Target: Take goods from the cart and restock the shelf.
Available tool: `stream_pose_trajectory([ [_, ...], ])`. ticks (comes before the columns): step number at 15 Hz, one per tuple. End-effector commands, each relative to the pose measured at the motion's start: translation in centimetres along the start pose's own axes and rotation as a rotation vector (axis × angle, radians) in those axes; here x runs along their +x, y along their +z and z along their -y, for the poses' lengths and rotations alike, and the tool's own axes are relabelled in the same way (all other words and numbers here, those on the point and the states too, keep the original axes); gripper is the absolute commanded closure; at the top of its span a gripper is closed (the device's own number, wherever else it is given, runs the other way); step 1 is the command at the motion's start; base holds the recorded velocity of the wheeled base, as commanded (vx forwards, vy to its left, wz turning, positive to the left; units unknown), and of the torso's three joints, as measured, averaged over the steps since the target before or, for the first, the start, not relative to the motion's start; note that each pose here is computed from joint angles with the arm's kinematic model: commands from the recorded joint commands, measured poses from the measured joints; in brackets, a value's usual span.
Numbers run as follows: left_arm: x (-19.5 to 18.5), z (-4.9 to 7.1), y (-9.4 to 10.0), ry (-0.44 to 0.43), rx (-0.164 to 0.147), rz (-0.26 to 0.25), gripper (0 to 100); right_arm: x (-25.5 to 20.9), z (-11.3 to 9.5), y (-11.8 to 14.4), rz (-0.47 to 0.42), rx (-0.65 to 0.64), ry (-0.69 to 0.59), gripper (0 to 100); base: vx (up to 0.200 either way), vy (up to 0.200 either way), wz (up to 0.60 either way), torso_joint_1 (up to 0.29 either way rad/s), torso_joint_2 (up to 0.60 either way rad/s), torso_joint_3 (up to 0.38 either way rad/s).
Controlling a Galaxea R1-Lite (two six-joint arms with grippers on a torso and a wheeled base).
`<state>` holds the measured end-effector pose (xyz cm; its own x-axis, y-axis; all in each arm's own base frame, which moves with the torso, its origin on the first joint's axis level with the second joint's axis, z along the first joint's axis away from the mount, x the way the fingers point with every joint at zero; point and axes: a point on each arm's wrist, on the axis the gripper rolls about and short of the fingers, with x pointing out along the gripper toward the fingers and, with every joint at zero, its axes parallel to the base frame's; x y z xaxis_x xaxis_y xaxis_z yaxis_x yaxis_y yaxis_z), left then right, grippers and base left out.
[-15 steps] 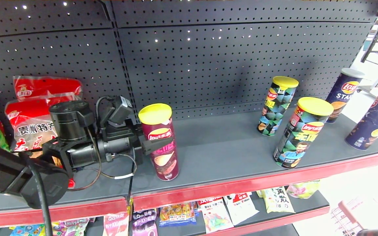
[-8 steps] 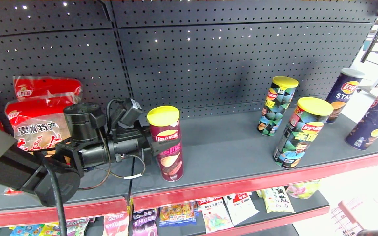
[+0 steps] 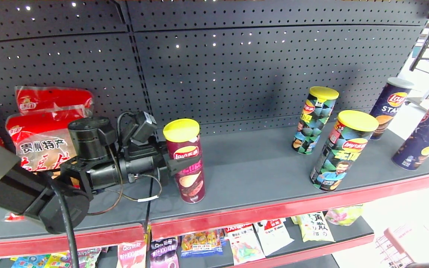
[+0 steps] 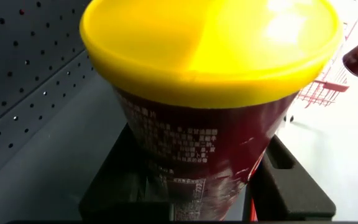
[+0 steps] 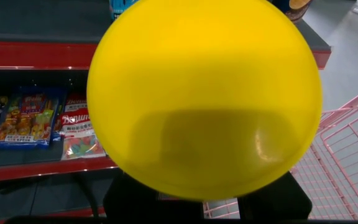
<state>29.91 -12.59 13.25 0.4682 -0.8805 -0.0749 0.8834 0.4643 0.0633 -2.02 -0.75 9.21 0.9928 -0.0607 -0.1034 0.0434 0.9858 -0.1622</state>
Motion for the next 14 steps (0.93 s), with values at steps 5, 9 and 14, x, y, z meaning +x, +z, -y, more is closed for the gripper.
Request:
stream_pose_trajectory([
  [5, -0.8, 0.5, -0.4, 0.005, 0.005, 0.007, 100, 0.0, 0.0, 0.0, -0.002, -0.001, 0.0, 100, 0.0, 0.0, 0.0, 0.0, 0.0, 0.0],
  [9, -1.3, 0.6, -0.1, 0.014, 0.009, 0.017, 100, 0.0, 0.0, 0.0, -0.002, -0.001, 0.0, 100, 0.0, 0.0, 0.0, 0.0, 0.0, 0.0],
  [14, -1.7, 1.2, -0.1, 0.007, 0.004, 0.011, 100, 0.0, 0.0, 0.0, 0.0, 0.0, 0.0, 100, 0.0, 0.0, 0.0, 0.0, 0.0, 0.0],
])
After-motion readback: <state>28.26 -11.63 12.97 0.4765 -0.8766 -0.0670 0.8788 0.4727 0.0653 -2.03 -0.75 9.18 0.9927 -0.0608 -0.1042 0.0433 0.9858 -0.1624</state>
